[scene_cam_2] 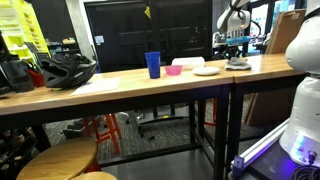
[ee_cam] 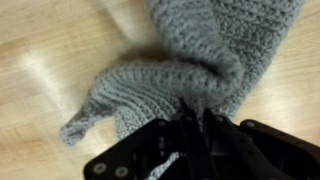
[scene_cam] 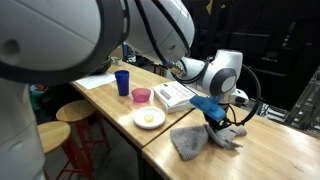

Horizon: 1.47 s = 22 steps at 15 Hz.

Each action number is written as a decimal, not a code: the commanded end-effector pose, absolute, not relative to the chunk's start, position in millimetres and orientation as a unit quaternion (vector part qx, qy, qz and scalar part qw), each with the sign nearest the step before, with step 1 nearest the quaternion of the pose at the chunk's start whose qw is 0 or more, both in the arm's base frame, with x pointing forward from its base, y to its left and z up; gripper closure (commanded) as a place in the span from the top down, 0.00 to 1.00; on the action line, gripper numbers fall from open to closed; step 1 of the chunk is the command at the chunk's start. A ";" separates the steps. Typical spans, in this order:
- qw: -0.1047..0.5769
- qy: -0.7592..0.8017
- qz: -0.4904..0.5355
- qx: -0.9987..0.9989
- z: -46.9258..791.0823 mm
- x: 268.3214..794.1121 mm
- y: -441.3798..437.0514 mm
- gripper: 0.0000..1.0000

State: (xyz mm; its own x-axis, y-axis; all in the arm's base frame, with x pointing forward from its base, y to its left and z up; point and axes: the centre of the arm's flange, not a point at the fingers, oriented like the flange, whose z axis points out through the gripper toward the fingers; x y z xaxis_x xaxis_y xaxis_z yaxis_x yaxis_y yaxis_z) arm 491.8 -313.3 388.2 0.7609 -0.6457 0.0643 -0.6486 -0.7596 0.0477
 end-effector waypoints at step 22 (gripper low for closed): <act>-0.033 -0.241 0.135 0.961 381.9 565.6 -218.0 0.02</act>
State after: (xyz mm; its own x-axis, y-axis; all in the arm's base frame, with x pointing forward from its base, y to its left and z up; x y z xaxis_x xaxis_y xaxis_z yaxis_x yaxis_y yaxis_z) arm 549.0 -220.1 385.1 0.8472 -0.4911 0.2026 -0.4785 -0.8711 -0.1105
